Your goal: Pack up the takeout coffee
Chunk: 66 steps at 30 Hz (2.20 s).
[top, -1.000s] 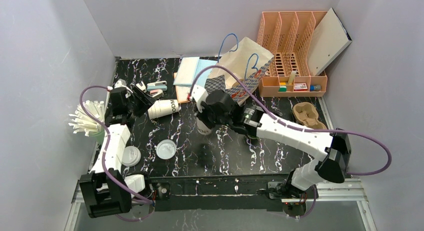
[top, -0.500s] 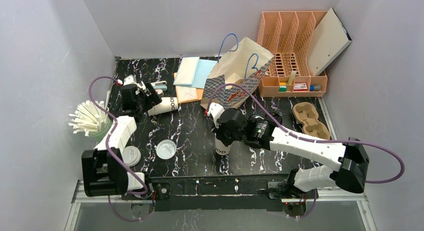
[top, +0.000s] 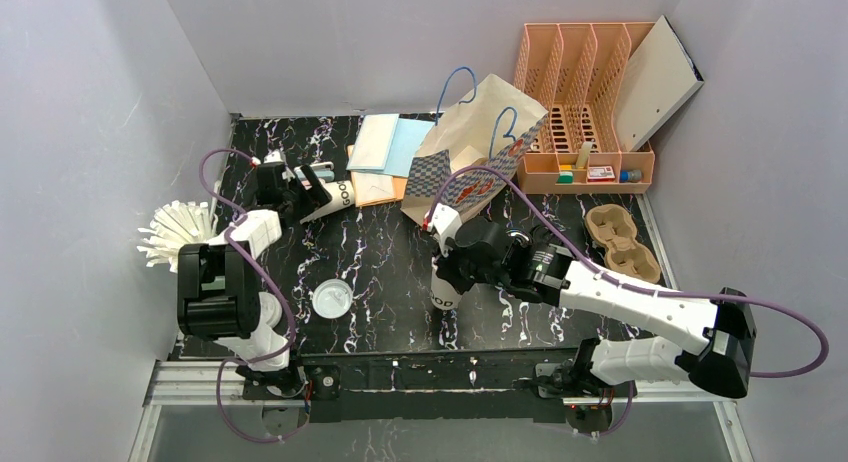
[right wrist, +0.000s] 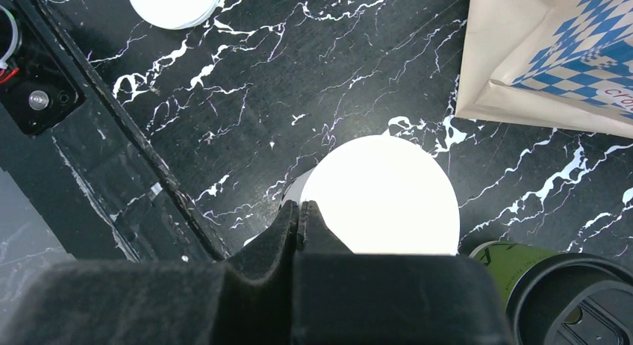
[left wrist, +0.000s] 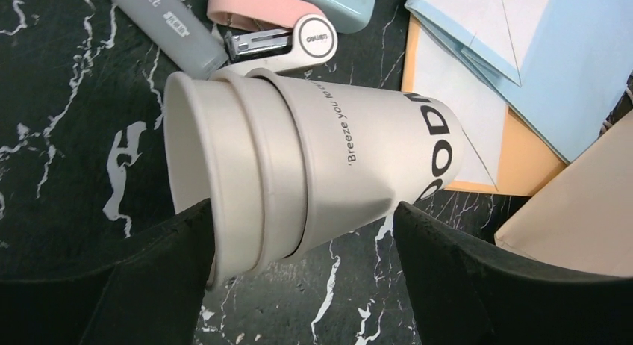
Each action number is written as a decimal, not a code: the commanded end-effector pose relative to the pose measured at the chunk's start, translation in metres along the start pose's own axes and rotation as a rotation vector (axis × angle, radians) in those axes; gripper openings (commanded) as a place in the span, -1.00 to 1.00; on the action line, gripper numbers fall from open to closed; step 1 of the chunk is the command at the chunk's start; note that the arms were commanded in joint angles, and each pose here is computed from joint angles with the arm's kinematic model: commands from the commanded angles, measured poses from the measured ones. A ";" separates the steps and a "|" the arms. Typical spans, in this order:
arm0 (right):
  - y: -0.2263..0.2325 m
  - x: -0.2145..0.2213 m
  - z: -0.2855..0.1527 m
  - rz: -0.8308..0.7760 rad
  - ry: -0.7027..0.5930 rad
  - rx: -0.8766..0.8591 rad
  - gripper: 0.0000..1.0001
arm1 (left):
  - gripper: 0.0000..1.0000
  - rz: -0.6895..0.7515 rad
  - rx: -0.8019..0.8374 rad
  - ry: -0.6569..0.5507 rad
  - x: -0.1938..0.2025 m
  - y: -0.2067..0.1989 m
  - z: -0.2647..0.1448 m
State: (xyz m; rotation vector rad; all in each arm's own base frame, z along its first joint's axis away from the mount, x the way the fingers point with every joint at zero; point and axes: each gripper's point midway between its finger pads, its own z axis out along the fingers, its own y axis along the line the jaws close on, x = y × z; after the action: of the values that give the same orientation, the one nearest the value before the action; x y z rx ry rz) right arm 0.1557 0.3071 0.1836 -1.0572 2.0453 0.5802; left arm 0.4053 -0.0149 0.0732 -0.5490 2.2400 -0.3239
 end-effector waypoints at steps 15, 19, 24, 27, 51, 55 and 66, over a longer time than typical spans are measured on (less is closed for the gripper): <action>0.011 -0.014 -0.010 0.027 -0.048 -0.047 -0.97 | -0.22 -0.138 0.295 -0.110 -0.025 -0.054 0.019; 0.012 -0.016 -0.011 0.029 -0.047 -0.054 -0.97 | -0.56 -0.131 0.327 -0.118 -0.033 -0.062 0.019; 0.014 -0.016 -0.010 0.031 -0.037 -0.058 -0.97 | -0.77 -0.054 0.160 -0.022 -0.044 -0.055 0.002; 0.014 -0.016 -0.007 0.026 -0.033 -0.059 -0.97 | -0.78 0.054 0.040 0.060 -0.047 -0.047 -0.020; -0.002 -0.027 0.018 -0.062 -0.042 0.034 -0.97 | -0.92 0.447 -0.337 0.424 -0.008 -0.020 -0.061; -0.004 -0.037 0.022 -0.083 -0.070 0.051 -0.97 | -0.87 0.457 -0.378 0.425 -0.008 -0.011 -0.057; -0.009 -0.040 0.051 -0.124 -0.108 0.143 -0.97 | 0.00 0.452 -0.310 0.385 -0.016 -0.026 -0.063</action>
State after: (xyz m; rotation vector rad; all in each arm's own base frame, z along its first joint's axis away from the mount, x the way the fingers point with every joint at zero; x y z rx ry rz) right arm 0.1878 0.3370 0.1693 -1.0880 1.9725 0.4284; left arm 0.3756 -0.0256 0.1137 -0.1356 2.7748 0.1952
